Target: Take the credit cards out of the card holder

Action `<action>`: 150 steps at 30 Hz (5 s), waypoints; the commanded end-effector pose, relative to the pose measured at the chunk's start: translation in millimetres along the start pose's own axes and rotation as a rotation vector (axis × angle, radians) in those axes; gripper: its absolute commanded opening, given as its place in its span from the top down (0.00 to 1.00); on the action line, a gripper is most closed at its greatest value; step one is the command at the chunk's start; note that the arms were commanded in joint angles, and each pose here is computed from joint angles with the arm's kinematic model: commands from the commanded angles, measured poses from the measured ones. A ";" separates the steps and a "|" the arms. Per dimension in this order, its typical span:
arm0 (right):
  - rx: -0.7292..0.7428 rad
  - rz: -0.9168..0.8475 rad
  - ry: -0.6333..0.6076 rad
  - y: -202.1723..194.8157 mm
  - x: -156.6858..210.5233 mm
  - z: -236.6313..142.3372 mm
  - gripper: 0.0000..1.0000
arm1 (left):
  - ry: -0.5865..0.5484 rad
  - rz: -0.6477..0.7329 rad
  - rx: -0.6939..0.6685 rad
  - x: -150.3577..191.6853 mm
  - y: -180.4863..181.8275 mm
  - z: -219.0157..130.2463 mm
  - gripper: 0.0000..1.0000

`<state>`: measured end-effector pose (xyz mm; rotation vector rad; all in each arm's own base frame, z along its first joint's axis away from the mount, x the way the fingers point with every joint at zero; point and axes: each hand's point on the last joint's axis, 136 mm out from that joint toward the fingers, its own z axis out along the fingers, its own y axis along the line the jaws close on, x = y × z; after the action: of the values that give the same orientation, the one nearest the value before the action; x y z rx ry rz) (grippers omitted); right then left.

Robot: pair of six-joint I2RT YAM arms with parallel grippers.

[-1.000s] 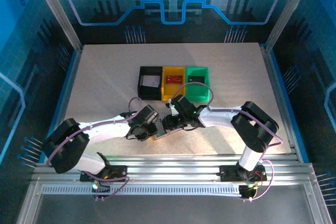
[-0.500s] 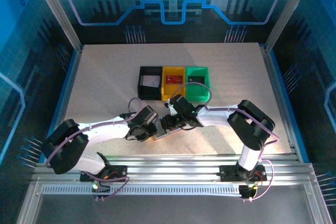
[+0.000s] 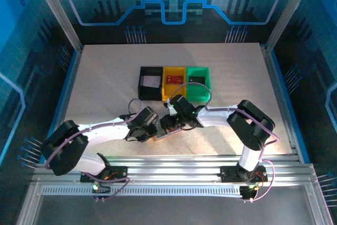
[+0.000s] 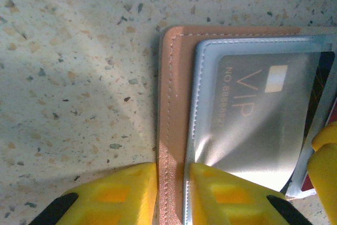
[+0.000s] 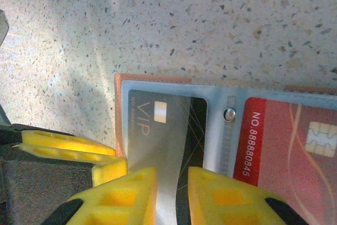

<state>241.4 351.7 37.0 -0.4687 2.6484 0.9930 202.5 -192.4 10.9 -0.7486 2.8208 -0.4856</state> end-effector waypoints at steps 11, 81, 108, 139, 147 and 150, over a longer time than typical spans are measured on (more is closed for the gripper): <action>0.058 -0.016 0.017 -14.0 13.0 5.9 0.79 | 0.033 0.001 -0.090 12.1 30.5 16.8 0.76; -0.058 0.017 0.077 -28.5 29.6 9.1 0.75 | 0.055 0.005 -0.094 15.3 30.3 27.9 0.76; -0.045 0.051 0.194 -53.5 59.1 14.6 0.84 | 0.064 0.002 -0.099 17.7 35.0 35.9 0.77; -0.016 0.055 0.079 -57.1 36.6 -17.9 1.00 | 0.064 0.008 -0.097 17.3 32.8 36.0 0.77; -0.056 0.035 0.064 -38.9 27.0 -25.0 0.91 | 0.067 0.010 -0.093 16.7 29.1 36.5 0.77; -0.049 0.011 0.056 -28.6 21.4 -28.3 0.80 | 0.067 0.012 -0.097 16.8 29.6 37.4 0.77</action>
<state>232.9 308.1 25.6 -0.4920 2.6626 1.0974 202.9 -192.8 6.0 -0.7476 2.8340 -0.4651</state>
